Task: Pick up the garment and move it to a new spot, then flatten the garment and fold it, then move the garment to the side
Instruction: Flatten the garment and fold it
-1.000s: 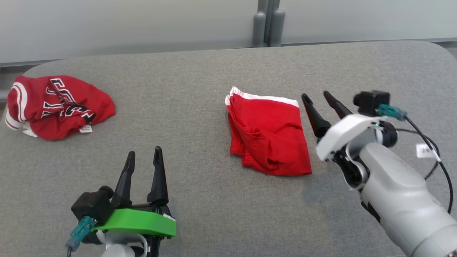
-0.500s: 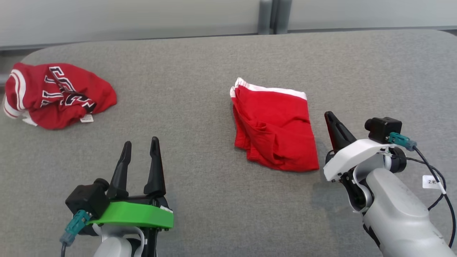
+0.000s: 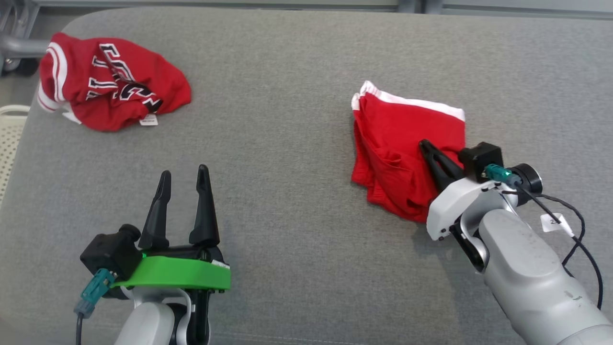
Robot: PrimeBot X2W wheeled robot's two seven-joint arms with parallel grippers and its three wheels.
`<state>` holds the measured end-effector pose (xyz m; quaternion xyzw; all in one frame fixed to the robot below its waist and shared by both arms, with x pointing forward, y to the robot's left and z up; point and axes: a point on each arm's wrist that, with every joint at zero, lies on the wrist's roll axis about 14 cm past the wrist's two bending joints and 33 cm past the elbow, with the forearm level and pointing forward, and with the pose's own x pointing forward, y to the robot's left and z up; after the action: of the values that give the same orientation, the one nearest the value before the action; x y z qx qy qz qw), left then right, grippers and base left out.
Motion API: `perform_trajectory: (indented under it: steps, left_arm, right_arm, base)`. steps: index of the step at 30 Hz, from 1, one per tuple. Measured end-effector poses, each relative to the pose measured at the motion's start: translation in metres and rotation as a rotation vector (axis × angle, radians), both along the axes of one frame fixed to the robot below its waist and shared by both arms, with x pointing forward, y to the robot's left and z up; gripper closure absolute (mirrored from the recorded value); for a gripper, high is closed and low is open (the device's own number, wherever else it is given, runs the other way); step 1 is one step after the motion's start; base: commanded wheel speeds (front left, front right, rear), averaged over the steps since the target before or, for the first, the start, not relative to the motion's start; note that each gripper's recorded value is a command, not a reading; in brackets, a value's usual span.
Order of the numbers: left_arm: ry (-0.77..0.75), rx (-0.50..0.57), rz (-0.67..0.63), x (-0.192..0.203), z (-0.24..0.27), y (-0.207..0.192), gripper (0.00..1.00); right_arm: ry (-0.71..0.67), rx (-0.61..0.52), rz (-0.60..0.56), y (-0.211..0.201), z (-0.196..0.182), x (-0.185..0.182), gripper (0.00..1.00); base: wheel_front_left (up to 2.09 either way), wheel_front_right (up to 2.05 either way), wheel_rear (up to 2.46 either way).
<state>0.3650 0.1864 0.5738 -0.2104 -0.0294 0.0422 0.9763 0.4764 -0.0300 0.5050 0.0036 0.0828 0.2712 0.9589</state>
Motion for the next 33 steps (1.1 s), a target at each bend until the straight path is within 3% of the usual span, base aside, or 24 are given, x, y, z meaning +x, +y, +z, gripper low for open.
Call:
perform_trajectory:
  steps: [3, 11, 26, 33]
  left_arm:
    - [0.005, 0.002, 0.015, 0.001, -0.002, 0.005, 0.0]
    - [0.033, 0.006, 0.06, -0.003, -0.012, 0.019, 0.0]
    - [0.031, 0.01, 0.076, 0.0, -0.012, 0.024, 0.0]
    - [0.017, 0.009, 0.063, 0.003, -0.009, 0.02, 0.0]
  right_arm:
    - [0.005, -0.049, 0.067, 0.02, -0.013, -0.004, 1.0]
    - [0.031, -0.057, 0.214, 0.074, -0.031, -0.026, 1.0]
    - [0.033, -0.187, 0.357, 0.095, -0.054, -0.05, 1.0]
    - [-0.063, -0.18, 0.372, 0.1, -0.027, -0.047, 1.0]
  base:
    - [0.0, 0.0, 0.0]
    - [0.0, 0.0, 0.0]
    - [0.0, 0.0, 0.0]
    - [0.0, 0.0, 0.0]
